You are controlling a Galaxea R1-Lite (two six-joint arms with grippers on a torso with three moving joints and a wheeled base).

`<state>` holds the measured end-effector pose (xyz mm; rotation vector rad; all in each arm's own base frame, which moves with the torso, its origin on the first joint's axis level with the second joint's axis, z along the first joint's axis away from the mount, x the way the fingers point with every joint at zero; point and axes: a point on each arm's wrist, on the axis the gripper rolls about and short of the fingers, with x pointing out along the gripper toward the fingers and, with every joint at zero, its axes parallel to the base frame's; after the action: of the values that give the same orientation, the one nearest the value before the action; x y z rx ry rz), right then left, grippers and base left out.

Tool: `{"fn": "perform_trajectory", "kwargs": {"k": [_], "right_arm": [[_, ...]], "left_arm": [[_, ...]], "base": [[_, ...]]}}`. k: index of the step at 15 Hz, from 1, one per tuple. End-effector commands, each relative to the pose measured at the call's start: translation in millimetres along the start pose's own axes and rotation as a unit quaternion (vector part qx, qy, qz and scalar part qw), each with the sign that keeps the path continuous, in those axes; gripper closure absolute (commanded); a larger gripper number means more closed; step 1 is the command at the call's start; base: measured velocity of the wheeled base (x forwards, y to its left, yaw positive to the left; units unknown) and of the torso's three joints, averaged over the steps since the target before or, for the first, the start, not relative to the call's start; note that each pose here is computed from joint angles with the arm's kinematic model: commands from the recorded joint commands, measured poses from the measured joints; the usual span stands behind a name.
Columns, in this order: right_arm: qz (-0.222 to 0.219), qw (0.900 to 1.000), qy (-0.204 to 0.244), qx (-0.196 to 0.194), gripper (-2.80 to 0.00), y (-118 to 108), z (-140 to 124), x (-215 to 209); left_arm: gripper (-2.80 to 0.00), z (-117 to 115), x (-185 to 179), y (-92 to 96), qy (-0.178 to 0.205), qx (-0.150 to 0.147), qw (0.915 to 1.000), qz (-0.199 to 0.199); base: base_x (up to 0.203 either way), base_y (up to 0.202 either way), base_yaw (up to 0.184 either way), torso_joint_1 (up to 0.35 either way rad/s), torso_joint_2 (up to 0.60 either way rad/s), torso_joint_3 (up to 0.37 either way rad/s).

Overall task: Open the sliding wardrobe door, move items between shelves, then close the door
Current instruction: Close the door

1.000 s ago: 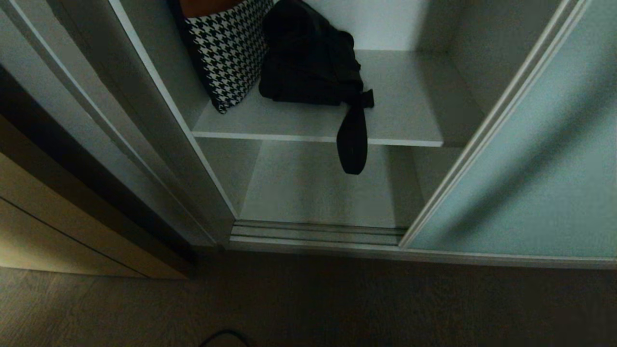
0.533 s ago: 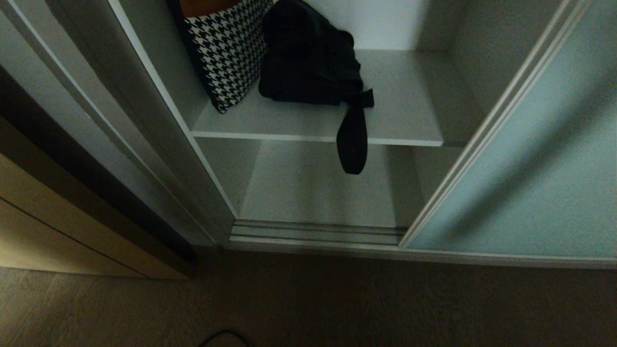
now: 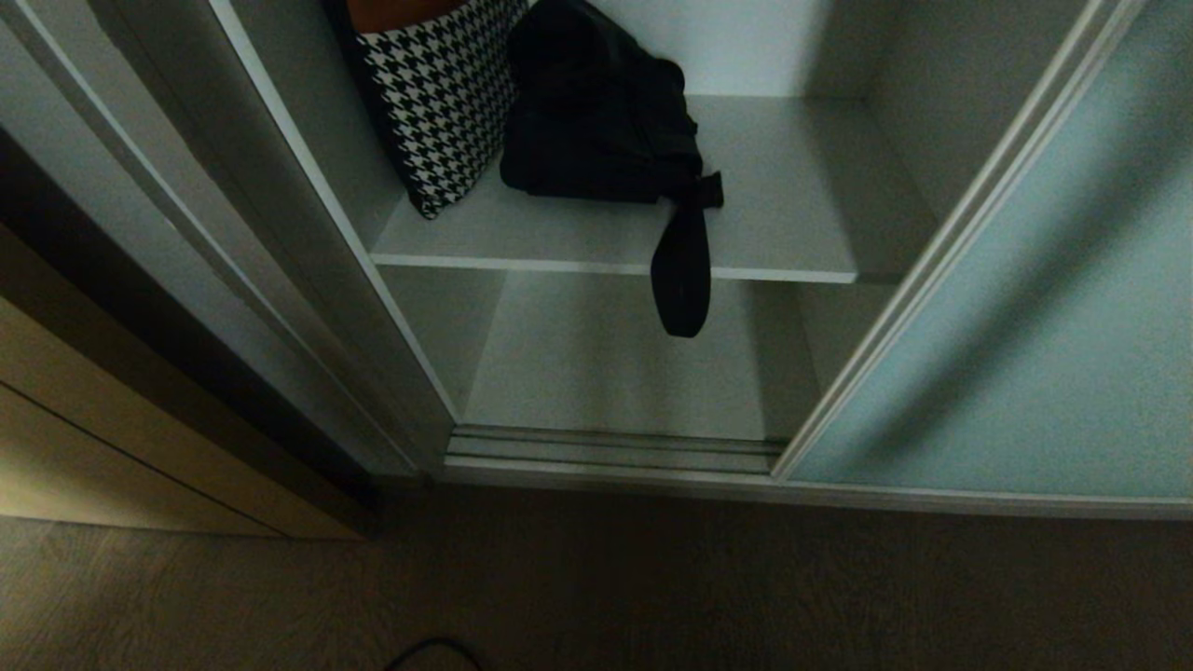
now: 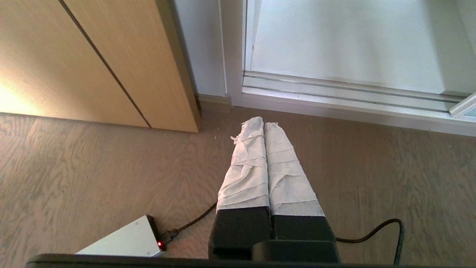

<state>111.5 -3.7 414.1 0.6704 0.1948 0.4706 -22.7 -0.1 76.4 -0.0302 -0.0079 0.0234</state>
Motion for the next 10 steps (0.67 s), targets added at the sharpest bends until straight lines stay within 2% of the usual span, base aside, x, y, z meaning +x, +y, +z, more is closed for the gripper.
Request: {"fn": "perform_trajectory", "kwargs": {"k": [1,3,7,10], "right_arm": [[-0.009,1.0,0.015,0.017,0.0,-13.3,0.3,7.8],[-0.008,0.999,0.027,0.025,0.0,-20.0,1.5,15.6],[0.002,1.0,0.015,0.011,0.0,-34.4,7.6,33.9],[-0.001,0.999,0.026,0.02,0.0,-46.9,8.9,48.2]], "left_arm": [[0.0,-0.4,0.2,0.0,0.002,0.0,1.0,0.001],[0.0,-0.4,0.1,0.0,0.001,0.0,1.0,0.001],[0.0,-0.4,0.2,0.0,0.001,0.0,1.0,0.001],[0.0,-0.4,0.2,0.0,0.001,0.0,1.0,0.001]], "base": [[0.0,0.0,0.0,0.0,0.0,0.0],[0.0,0.0,0.0,0.0,0.0,0.0],[0.0,0.0,0.0,0.0,0.0,0.0],[0.0,0.0,0.0,0.0,0.0,0.0]]}}
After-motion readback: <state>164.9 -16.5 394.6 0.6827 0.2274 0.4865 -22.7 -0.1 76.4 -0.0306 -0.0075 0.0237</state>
